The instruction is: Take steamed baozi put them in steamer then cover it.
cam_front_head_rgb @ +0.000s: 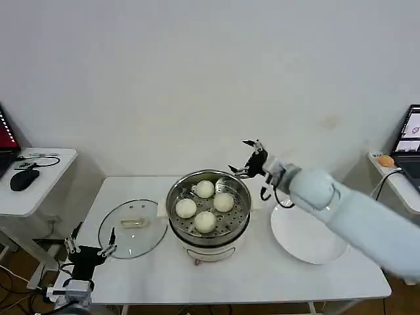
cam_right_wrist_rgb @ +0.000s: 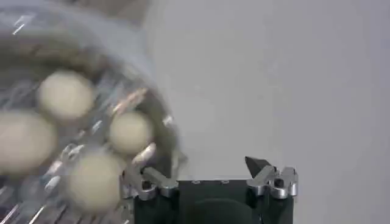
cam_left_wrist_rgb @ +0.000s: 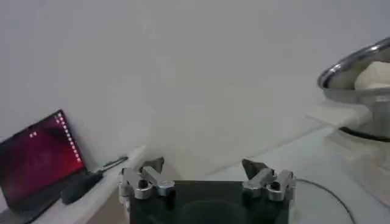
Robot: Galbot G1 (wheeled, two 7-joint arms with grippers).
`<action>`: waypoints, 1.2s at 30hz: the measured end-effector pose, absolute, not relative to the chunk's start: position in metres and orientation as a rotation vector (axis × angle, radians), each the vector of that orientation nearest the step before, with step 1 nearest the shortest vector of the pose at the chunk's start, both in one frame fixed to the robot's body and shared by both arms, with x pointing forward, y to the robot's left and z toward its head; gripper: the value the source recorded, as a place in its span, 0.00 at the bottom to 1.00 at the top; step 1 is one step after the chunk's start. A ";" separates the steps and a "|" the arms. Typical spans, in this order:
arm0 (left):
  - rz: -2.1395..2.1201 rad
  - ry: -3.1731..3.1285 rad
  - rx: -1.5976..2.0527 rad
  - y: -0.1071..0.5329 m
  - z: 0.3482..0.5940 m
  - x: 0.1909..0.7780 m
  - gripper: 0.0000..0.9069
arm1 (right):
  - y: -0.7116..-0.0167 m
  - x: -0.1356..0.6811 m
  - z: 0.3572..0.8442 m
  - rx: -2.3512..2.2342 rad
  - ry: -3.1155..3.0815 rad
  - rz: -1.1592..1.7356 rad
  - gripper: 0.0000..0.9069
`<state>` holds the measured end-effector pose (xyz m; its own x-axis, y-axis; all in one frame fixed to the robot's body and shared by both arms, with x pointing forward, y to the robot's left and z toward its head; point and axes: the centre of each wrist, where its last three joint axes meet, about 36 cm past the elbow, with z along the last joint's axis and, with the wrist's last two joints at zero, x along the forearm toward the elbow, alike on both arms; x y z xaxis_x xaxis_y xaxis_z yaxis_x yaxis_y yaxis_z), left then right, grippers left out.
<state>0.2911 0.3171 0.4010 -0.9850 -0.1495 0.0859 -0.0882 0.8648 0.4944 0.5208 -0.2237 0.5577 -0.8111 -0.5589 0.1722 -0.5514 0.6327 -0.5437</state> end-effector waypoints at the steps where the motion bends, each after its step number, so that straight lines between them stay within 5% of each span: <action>1: -0.784 -2.912 0.188 0.318 0.400 0.292 1.00 | -0.225 0.515 0.552 -0.949 2.828 -0.868 1.00; 12: -1.323 -2.764 0.119 0.332 0.382 0.313 1.00 | -0.309 0.419 0.467 -0.509 2.935 -0.263 1.00; 21: -1.777 -2.483 -0.014 0.348 0.346 0.347 1.00 | -0.392 0.324 0.431 -0.043 3.040 -0.255 1.00; 36: -2.030 -2.240 -0.175 0.348 0.302 0.395 1.00 | -0.428 0.239 0.425 0.233 3.088 -0.343 1.00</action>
